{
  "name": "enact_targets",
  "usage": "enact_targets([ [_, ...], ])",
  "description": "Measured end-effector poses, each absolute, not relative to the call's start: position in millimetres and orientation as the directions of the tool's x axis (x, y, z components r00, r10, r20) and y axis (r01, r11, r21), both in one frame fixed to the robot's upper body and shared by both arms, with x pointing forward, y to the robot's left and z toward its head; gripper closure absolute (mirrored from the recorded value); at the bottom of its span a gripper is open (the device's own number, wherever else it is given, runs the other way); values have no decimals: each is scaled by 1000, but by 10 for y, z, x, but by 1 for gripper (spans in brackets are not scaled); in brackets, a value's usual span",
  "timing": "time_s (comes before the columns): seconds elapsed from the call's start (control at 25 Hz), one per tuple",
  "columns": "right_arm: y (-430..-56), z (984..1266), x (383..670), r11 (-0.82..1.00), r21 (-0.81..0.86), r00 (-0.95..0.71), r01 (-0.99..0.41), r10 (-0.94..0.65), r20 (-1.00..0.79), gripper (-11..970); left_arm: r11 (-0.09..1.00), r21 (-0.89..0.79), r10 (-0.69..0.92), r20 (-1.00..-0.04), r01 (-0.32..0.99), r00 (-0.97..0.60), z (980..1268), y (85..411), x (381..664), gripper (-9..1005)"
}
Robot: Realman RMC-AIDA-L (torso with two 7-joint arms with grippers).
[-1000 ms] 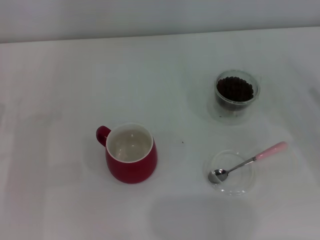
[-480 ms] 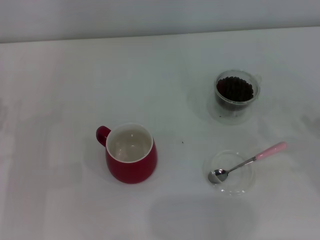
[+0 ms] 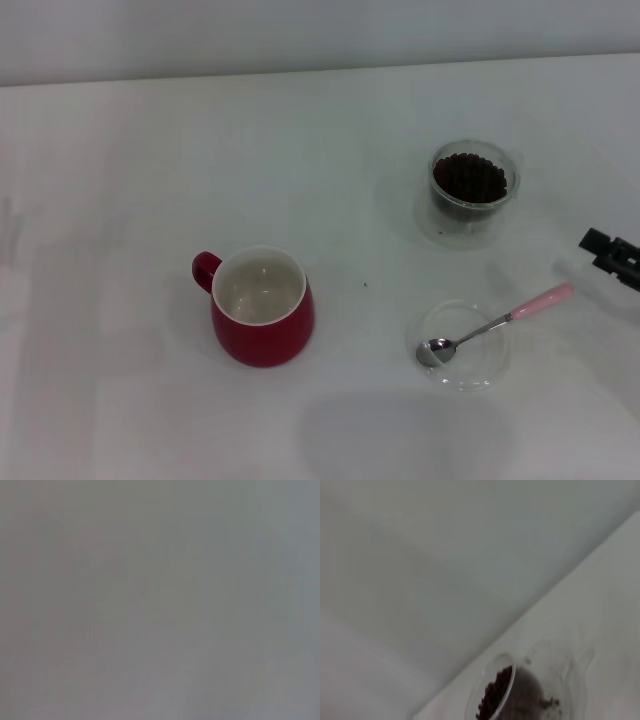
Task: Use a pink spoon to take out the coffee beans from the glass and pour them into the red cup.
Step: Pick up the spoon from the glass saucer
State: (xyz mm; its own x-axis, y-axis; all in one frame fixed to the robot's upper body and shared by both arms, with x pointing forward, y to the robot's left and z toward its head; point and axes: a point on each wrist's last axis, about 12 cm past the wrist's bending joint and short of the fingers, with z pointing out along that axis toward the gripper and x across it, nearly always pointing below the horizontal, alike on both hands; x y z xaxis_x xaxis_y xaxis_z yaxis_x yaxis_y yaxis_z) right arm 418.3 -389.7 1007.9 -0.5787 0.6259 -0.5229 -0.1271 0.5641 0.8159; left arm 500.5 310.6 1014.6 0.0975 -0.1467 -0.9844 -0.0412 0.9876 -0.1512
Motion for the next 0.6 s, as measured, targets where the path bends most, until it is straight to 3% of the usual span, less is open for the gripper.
enact_targets([
  [0.6, -3755, 9994, 4147, 551, 826, -656, -117, 582, -481, 106, 988, -153, -149, -983, -33, 103, 10165, 3083, 5042, 117],
])
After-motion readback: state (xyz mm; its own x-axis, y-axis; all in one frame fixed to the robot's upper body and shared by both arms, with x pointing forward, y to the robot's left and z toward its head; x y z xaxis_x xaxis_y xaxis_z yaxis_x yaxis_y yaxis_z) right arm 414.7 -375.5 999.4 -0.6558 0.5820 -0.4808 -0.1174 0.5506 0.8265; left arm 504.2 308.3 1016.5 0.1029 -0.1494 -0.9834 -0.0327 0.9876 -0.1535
